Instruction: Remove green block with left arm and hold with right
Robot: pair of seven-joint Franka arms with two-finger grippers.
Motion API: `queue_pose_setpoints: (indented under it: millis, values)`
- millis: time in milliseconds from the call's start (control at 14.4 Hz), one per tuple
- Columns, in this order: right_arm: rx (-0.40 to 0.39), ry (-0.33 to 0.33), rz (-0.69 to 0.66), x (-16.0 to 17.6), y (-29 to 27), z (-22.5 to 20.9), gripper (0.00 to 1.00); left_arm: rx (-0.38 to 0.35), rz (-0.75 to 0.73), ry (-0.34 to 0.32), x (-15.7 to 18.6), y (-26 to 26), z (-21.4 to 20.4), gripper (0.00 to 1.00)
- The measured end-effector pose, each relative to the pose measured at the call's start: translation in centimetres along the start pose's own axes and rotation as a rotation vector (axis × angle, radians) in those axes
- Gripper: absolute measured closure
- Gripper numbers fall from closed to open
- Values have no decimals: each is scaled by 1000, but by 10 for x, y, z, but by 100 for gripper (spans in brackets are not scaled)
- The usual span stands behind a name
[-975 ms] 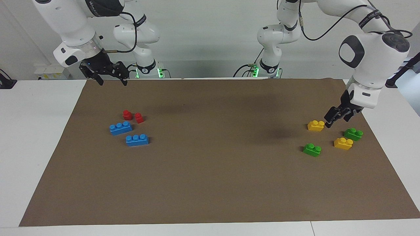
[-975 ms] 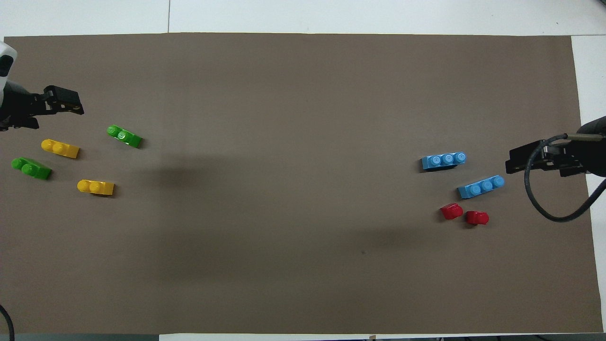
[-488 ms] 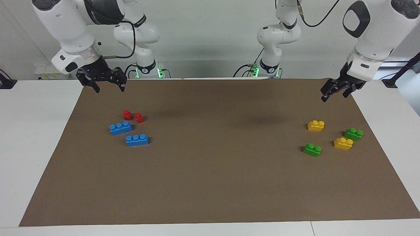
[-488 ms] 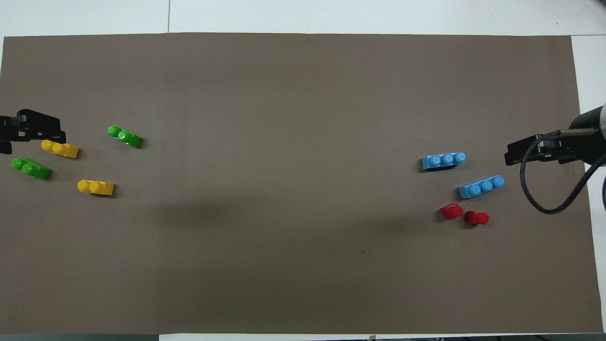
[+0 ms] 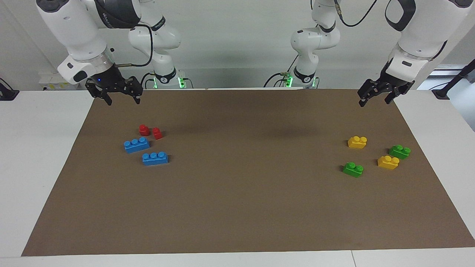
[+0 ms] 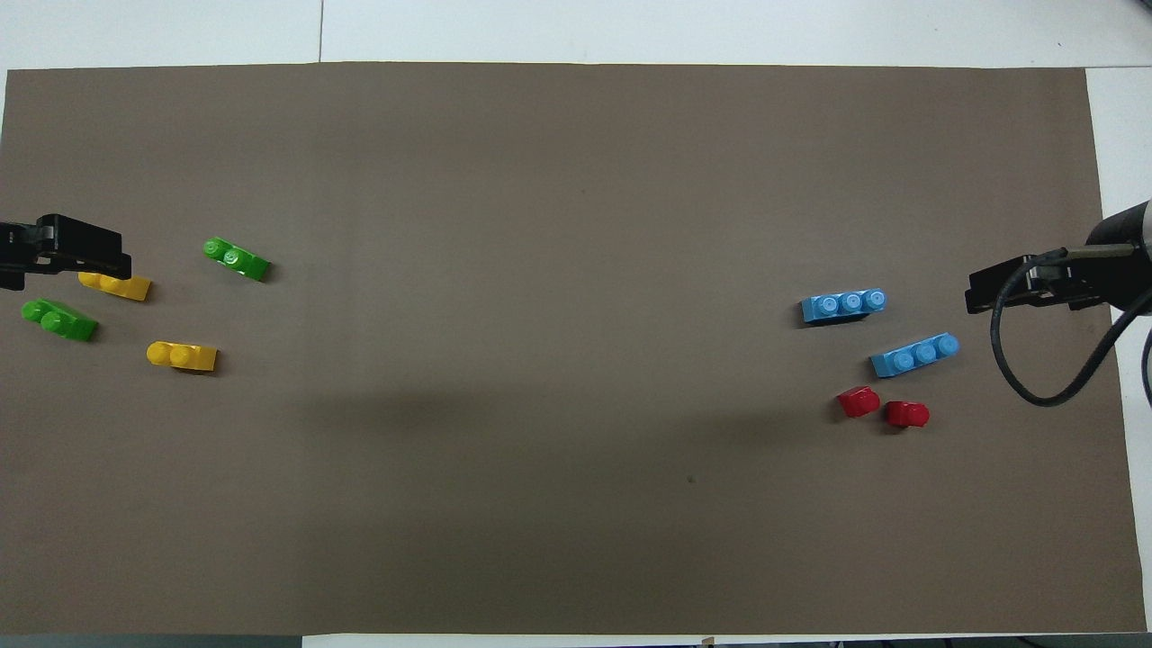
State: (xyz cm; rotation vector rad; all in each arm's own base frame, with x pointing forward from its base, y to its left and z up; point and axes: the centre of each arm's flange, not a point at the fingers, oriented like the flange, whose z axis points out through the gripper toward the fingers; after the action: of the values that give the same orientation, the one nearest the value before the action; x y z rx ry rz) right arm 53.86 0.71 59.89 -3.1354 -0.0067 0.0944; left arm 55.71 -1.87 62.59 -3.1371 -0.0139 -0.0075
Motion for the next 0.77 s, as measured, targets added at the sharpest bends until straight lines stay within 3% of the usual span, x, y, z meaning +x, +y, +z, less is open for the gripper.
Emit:
queue_pose_setpoints:
  millis: [766]
  values:
    - [-2,3,-2,0,-1,0,0,0,13,1,0,0,-1,0]
